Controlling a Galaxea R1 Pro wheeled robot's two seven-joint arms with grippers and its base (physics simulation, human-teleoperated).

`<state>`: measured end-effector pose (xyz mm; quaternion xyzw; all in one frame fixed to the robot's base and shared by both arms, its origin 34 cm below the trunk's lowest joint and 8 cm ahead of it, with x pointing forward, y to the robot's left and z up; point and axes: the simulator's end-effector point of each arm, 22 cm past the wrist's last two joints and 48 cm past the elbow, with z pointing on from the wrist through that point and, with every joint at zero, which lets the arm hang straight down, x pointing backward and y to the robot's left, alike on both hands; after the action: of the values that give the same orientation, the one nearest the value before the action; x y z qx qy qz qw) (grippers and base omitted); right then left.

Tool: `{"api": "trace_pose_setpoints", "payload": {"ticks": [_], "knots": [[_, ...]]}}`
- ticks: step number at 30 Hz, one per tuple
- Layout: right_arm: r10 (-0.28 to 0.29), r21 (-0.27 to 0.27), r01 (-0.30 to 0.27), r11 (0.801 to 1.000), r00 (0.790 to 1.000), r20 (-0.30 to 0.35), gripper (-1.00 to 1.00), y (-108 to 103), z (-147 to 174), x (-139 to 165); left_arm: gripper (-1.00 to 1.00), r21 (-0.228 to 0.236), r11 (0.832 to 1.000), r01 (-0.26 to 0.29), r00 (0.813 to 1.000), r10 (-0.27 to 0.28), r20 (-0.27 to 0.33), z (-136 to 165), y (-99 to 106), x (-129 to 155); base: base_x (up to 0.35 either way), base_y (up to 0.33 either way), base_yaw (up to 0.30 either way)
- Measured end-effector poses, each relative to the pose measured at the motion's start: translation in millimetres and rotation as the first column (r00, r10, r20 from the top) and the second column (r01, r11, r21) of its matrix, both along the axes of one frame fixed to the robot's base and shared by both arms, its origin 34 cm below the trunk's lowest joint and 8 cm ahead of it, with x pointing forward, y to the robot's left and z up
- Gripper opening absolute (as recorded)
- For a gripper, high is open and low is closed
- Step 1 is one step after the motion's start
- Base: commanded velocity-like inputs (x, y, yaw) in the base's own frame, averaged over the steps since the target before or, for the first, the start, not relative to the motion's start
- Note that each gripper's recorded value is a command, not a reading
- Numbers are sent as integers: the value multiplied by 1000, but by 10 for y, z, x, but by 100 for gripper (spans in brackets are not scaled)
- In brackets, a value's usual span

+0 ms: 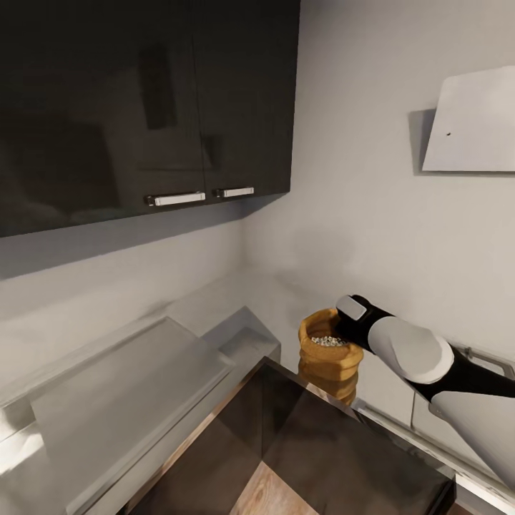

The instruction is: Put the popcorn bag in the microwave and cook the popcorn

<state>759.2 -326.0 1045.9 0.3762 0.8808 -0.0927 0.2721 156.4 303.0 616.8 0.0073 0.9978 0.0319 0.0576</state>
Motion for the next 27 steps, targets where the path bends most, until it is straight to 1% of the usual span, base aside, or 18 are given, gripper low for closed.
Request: {"api": "trace_pose_setpoints", "payload": {"ticks": [7,8,10,11,13,14,15,20,22,27], "knots": [[2,6,-2,1000,1000,-7,100,22,-34,-20,100,0,1000,0,1000,0,0,0,0,-1,0,0,0],[-1,15,1,1000,1000,-8,100,36,-43,-23,100,0,1000,0,1000,0,0,0,0,0,0,0,0],[-16,59,16,998,1000,-9,100,101,-75,-35,100,0,1000,0,1000,0,0,0,0,0,0,0,0],[-36,111,37,993,999,-10,100,156,-106,-48,100,0,1000,0,1000,0,-1,0,0,-4,0,0,0],[-64,184,66,981,998,-14,100,241,-144,-64,100,0,1000,0,1000,0,-1,0,0,-3,0,0,0],[-82,224,84,971,996,-18,100,272,-160,-72,100,0,1000,0,1000,0,-2,0,0,-7,0,0,0],[-91,242,93,966,996,-20,100,280,-167,-76,100,0,1000,0,1000,0,-1,0,0,-5,0,0,0],[-117,286,119,951,993,-24,100,275,-182,-87,100,0,1000,0,1000,0,-1,0,0,-2,0,0,0],[-128,287,130,949,991,-24,100,216,-180,-91,100,0,1000,0,1000,0,-2,0,0,-11,0,0,0],[-164,313,165,935,986,-29,100,88,-189,-111,100,0,1000,0,1000,0,-1,0,0,-8,0,0,0]]}}
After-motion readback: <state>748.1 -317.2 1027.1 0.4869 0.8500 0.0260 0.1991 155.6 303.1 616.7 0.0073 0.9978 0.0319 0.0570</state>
